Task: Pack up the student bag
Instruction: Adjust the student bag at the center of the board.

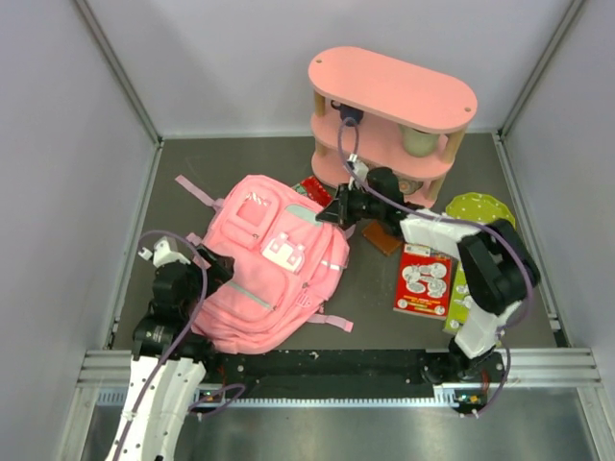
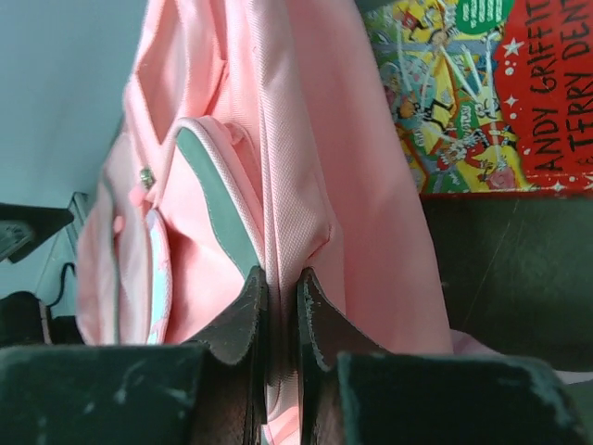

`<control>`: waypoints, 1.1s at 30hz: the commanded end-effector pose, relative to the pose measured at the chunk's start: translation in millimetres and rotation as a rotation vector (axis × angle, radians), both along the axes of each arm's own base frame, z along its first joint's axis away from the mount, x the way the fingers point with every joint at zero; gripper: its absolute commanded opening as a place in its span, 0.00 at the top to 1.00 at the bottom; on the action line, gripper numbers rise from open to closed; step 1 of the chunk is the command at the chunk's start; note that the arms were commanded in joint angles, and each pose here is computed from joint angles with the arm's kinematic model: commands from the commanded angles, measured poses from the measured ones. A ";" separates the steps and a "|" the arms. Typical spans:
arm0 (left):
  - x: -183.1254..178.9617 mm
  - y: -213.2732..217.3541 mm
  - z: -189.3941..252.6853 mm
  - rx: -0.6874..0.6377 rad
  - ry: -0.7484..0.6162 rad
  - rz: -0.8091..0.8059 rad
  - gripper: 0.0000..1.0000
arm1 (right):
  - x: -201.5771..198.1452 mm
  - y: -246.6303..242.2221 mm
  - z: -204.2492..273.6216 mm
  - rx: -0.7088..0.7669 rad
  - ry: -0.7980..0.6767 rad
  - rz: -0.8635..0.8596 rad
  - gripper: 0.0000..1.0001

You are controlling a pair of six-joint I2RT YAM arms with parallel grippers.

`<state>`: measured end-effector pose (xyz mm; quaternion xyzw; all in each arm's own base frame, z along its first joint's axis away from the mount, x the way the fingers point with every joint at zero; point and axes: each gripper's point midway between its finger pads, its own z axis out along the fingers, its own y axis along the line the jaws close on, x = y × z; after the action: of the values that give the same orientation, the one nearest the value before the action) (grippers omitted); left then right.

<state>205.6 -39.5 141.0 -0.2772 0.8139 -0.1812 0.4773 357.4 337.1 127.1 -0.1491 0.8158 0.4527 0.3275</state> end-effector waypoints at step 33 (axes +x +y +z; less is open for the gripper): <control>-4.6 -96.7 36.1 0.098 -0.108 -0.477 0.03 | -65.5 -171.7 -1.4 0.140 0.015 -0.974 0.46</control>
<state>192.9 -133.5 179.5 -0.0319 0.8368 -0.2898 0.4635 271.0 179.2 96.2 0.2626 0.7963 0.3167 0.4434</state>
